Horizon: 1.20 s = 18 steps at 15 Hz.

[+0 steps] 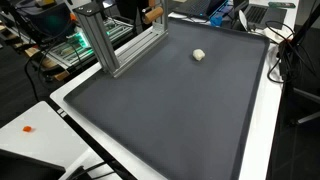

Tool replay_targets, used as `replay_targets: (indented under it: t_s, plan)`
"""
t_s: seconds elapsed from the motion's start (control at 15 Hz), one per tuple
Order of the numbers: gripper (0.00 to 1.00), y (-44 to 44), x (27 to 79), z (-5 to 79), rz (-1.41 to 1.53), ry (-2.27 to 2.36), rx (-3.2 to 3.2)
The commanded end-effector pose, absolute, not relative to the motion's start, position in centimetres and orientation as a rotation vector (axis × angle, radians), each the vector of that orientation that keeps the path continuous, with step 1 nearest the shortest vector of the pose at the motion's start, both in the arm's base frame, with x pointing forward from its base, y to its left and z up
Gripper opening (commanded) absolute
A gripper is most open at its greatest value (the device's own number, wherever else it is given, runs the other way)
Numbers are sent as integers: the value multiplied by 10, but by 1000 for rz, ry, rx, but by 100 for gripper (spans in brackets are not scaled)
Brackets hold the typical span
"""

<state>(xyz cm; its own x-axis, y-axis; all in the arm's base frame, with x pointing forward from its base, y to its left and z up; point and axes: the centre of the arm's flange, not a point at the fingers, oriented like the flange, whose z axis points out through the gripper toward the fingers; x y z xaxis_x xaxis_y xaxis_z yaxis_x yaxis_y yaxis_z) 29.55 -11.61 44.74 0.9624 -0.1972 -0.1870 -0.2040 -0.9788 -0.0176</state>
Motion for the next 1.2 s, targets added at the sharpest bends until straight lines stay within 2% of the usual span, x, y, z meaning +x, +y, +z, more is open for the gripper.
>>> replay_targets:
  t_s: [0.0,0.6,1.13]
  plan:
    - [100,-116,295,444,300,313,-3073]
    - [100,-114,293,438,323,311,-3068]
    - [100,-75,310,502,167,236,-3119]
